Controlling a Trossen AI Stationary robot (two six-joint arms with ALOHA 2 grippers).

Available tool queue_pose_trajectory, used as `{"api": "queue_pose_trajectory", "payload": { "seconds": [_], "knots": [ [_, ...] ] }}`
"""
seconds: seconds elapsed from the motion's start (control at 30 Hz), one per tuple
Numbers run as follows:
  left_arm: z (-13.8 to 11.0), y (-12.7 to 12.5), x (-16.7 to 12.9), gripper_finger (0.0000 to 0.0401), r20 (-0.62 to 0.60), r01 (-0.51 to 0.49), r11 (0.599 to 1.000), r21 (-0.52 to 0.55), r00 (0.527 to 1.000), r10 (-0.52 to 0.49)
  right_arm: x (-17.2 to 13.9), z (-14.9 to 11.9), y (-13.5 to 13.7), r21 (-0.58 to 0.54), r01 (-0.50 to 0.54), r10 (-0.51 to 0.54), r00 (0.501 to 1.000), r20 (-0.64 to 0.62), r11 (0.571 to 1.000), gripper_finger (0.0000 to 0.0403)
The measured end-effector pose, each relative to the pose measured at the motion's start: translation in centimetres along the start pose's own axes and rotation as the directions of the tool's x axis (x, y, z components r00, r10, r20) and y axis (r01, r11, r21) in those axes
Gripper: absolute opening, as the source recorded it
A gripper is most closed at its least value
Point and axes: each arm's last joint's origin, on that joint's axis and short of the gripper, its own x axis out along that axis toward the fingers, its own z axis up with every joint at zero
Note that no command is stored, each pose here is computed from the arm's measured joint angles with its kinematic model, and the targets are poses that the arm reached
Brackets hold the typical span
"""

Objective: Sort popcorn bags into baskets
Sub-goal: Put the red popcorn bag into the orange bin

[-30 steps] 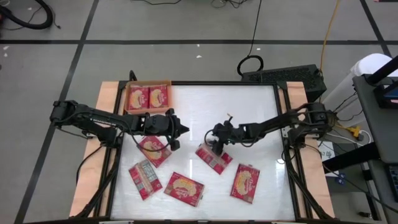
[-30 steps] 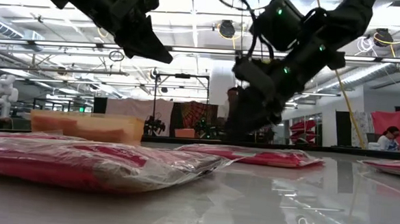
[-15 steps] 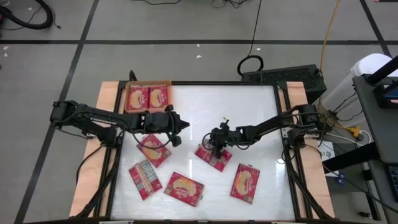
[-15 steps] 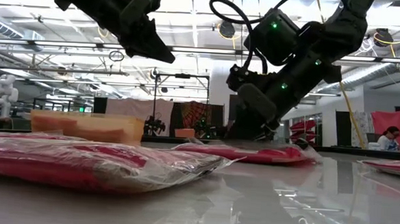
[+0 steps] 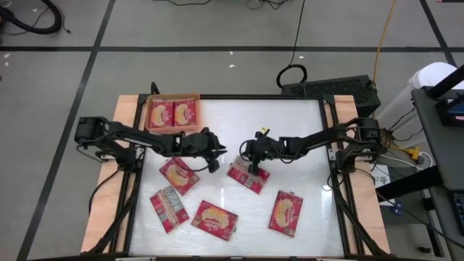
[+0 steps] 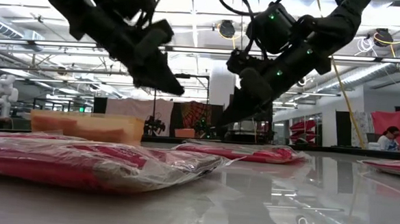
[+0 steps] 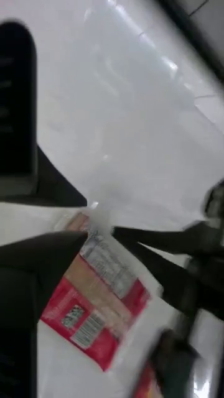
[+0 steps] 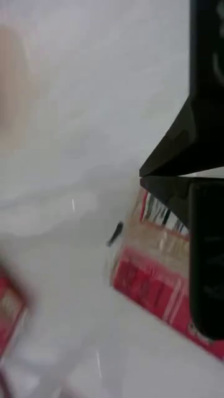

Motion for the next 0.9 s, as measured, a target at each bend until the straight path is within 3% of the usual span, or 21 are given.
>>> {"api": "queue_pose_trajectory", "payload": {
  "seconds": [0.13, 0.23, 0.4, 0.53, 0.73, 0.9],
  "knots": [
    [-0.8, -0.1, 1.6, 0.0133, 0.004, 0.009, 0.998, -0.06, 1.0, -0.009, -0.2, -0.3, 0.1, 0.043, -0.071, 0.074, 0.996, -0.051, 0.997, 0.0018],
    [-1.6, -0.4, 2.5, 0.0168, -0.034, 0.092, 0.993, -0.068, 0.995, -0.094, -0.3, -1.0, 0.5, 0.073, -0.084, 0.092, 0.988, -0.121, 0.994, 0.0044],
    [-3.4, -1.0, 4.2, 0.0196, -0.108, 0.176, 0.982, -0.07, 0.977, -0.183, -0.9, -2.1, 1.3, 0.077, -0.1, 0.116, 0.962, -0.246, 0.992, 0.0107],
    [-4.5, -1.4, 5.6, 0.019, -0.091, 0.191, 0.98, -0.059, 0.976, -0.196, -2.7, -1.8, 2.5, 0.049, -0.131, 0.139, 0.954, -0.266, 0.99, 0.0158],
    [-6.1, -1.3, 7.5, 0.0145, -0.077, 0.197, 0.98, -0.016, 0.977, -0.198, -6.3, -1.1, 5.0, -0.037, -0.182, 0.167, 0.953, -0.254, 0.983, 0.0208],
    [-6.6, -1.0, 8.2, 0.0105, -0.086, 0.194, 0.981, -0.026, 0.977, -0.195, -7.1, -3.0, 7.3, -0.155, -0.13, 0.077, 0.948, -0.309, 0.979, 0.0221]
  ]
}}
